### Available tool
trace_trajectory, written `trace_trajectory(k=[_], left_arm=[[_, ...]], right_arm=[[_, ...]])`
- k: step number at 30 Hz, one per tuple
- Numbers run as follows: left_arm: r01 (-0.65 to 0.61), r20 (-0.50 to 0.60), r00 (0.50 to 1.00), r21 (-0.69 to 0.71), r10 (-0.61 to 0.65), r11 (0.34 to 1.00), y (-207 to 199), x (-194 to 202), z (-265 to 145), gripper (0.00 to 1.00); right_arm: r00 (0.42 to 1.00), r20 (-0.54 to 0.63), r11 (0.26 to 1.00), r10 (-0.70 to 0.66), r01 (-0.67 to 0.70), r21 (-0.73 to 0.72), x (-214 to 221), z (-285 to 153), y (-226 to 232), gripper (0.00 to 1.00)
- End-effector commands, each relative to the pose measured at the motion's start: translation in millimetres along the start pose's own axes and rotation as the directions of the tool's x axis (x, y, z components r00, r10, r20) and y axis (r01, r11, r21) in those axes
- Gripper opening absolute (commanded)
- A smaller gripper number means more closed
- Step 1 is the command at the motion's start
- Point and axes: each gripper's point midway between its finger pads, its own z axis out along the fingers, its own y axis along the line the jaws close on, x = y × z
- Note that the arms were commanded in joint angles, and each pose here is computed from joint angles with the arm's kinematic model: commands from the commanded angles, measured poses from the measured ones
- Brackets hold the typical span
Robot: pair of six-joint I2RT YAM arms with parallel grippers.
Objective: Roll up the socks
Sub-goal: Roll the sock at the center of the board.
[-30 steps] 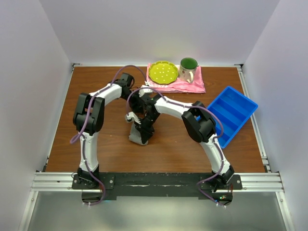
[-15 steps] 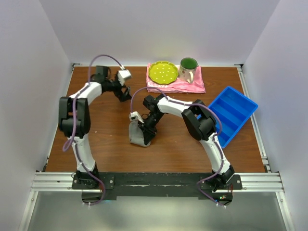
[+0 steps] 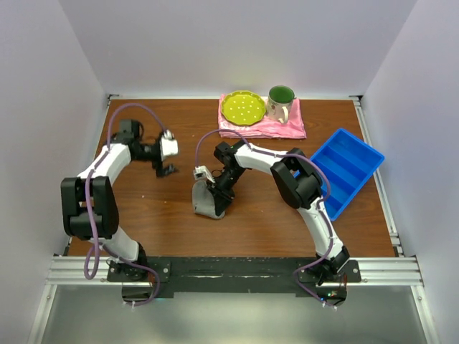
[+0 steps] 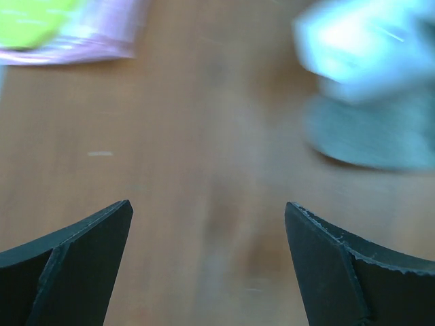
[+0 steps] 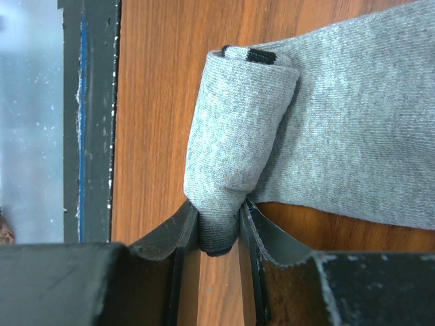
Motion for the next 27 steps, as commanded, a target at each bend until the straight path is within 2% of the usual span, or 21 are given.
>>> trace_trajectory(k=[1,6,7,13,18,27], left_arm=[[-0.182,0.076,0.983,0.242,0.169,0.953,-89,9,3,1.0],[-0.255,0.089,0.967,0.32,0.239,0.912,-121,6,12,1.0],[-0.291,0.084,0.957,0.3,0.278,0.909,-116,5,16,1.0],[-0.37,0.052,0.925,0.342,0.375,0.864,-155,-3,38,1.0],[-0.371,0.031,0.921,0.379,0.389,0.848,-170,-7,51,1.0],[-0.307,-0.023,0.938,0.416,0.347,0.856,-188,-2,68,0.96]], right_arm=[[0.996,-0.063,0.998,0.061,-0.061,0.007,19,4,-9,0.0],[0.996,-0.056,0.998,0.064,-0.064,0.007,17,2,-10,0.0],[0.996,-0.053,0.998,0.065,-0.065,0.01,16,1,-11,0.0],[0.996,-0.046,0.997,0.073,-0.073,0.011,14,0,-14,0.0],[0.996,-0.042,0.997,0.073,-0.072,0.013,11,0,-14,0.0],[0.997,-0.042,0.997,0.07,-0.069,0.02,10,-1,-15,0.0]])
